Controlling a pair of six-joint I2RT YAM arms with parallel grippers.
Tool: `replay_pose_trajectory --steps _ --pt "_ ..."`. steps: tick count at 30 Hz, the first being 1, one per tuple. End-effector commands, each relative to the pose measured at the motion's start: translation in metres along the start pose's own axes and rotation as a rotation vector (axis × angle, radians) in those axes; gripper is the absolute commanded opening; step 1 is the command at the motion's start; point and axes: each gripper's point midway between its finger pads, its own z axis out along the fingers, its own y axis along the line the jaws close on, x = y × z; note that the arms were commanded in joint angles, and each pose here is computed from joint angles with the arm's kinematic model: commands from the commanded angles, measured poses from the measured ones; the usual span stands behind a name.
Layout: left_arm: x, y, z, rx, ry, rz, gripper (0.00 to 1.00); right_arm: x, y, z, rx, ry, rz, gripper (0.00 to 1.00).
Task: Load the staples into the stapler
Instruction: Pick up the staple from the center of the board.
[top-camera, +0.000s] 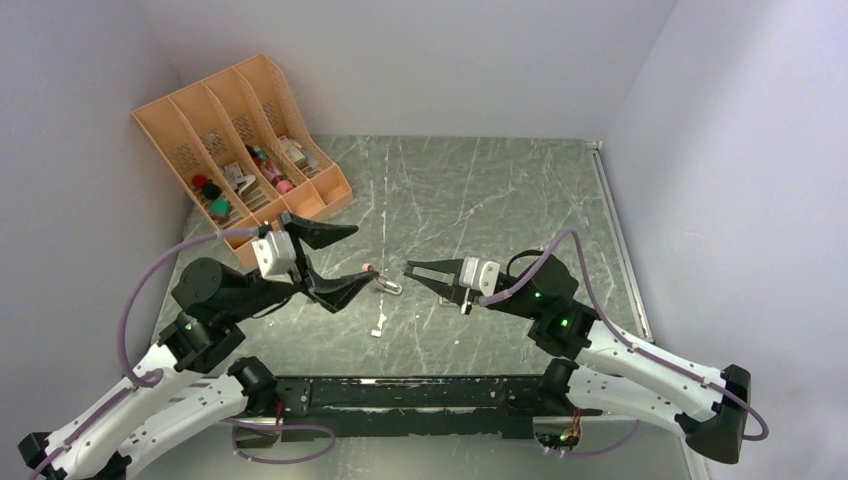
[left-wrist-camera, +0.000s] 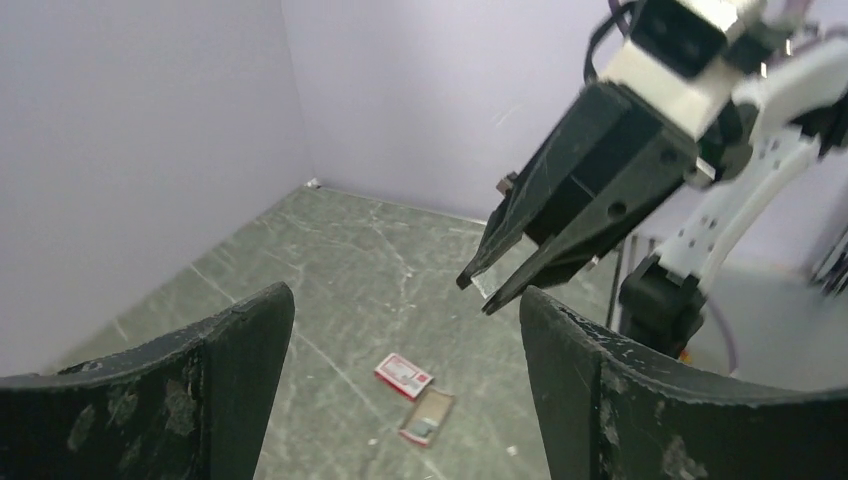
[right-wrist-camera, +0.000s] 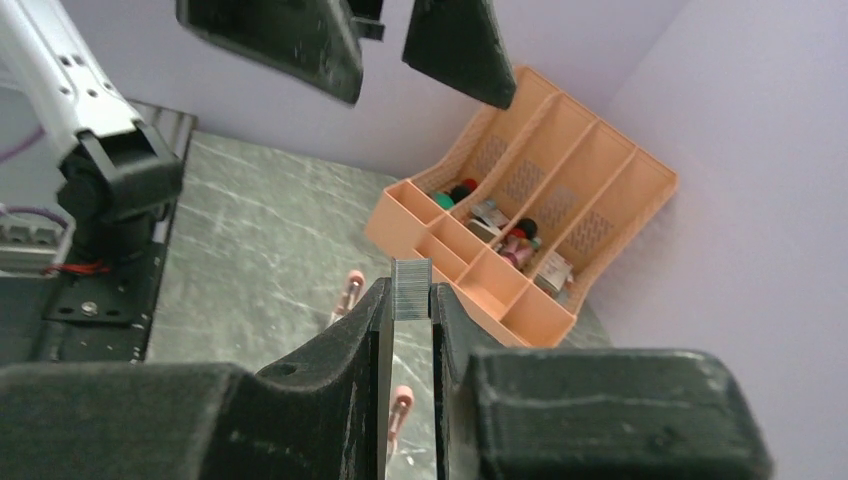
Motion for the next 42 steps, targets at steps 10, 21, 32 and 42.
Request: replay_pose_trajectory --steps 10,21,32,42 --pt "0.016 -0.048 0.006 0.46 0.076 0.448 0.81 -0.037 0.019 0.009 -0.136 -0.134 0.089 0.17" --pt "0.028 -0.058 0.008 0.569 0.115 0.46 0.68 -0.035 0.019 0.012 -0.141 -0.13 0.079 0.18" --pt "0.029 -0.058 0.009 0.58 0.122 0.472 0.45 -0.027 0.02 0.014 -0.154 -0.101 0.065 0.18" --pt "0.029 -0.056 0.01 0.576 0.131 0.475 0.28 -0.024 0.022 0.015 -0.166 -0.09 0.057 0.19"
